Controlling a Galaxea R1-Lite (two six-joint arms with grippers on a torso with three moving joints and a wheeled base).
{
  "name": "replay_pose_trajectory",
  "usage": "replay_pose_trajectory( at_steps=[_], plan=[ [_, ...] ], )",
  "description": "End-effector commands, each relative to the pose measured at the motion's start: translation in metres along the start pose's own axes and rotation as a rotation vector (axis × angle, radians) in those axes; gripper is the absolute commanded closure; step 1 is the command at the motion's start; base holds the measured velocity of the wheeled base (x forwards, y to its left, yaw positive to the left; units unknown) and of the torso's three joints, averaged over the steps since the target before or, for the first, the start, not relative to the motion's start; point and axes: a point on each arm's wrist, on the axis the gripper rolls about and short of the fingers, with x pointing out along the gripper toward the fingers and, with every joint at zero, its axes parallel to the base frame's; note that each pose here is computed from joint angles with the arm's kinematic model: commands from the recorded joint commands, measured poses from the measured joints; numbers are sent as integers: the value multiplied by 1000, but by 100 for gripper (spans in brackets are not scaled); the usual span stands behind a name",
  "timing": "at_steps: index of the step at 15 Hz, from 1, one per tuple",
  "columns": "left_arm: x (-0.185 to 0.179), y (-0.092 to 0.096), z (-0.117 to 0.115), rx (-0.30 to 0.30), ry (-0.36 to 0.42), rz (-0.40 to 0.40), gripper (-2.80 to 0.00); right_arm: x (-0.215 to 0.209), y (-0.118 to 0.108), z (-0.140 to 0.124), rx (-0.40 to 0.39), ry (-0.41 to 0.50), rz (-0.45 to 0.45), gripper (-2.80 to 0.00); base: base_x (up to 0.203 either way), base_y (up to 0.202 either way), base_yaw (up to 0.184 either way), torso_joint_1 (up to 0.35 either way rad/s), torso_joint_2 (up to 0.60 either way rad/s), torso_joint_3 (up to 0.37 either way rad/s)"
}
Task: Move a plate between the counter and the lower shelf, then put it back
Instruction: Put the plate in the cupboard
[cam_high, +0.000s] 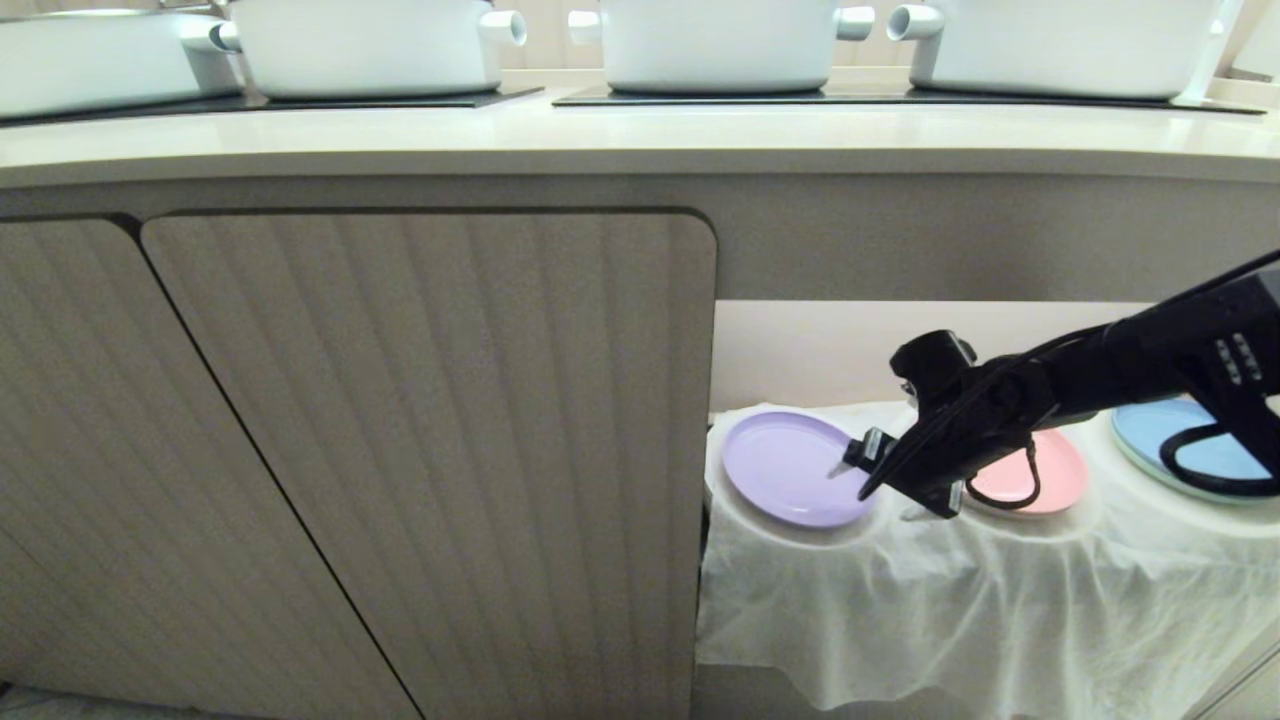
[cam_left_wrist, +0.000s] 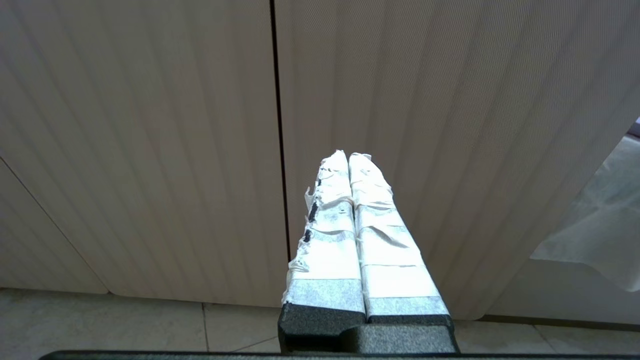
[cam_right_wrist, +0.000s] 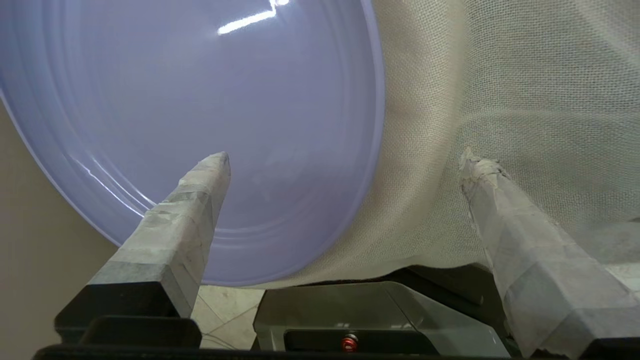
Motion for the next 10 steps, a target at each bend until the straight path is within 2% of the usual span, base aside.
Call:
replay_pose_trajectory(
  at_steps=[1,10],
  plan=[
    [0,0,0,-1,1,0,0,-4,1,0,0,-1,2,-280,0,0,0,0,0,0],
    [0,0,0,-1,1,0,0,-10,1,-8,-21,52,-35,-280,0,0,0,0,0,0]
  ],
)
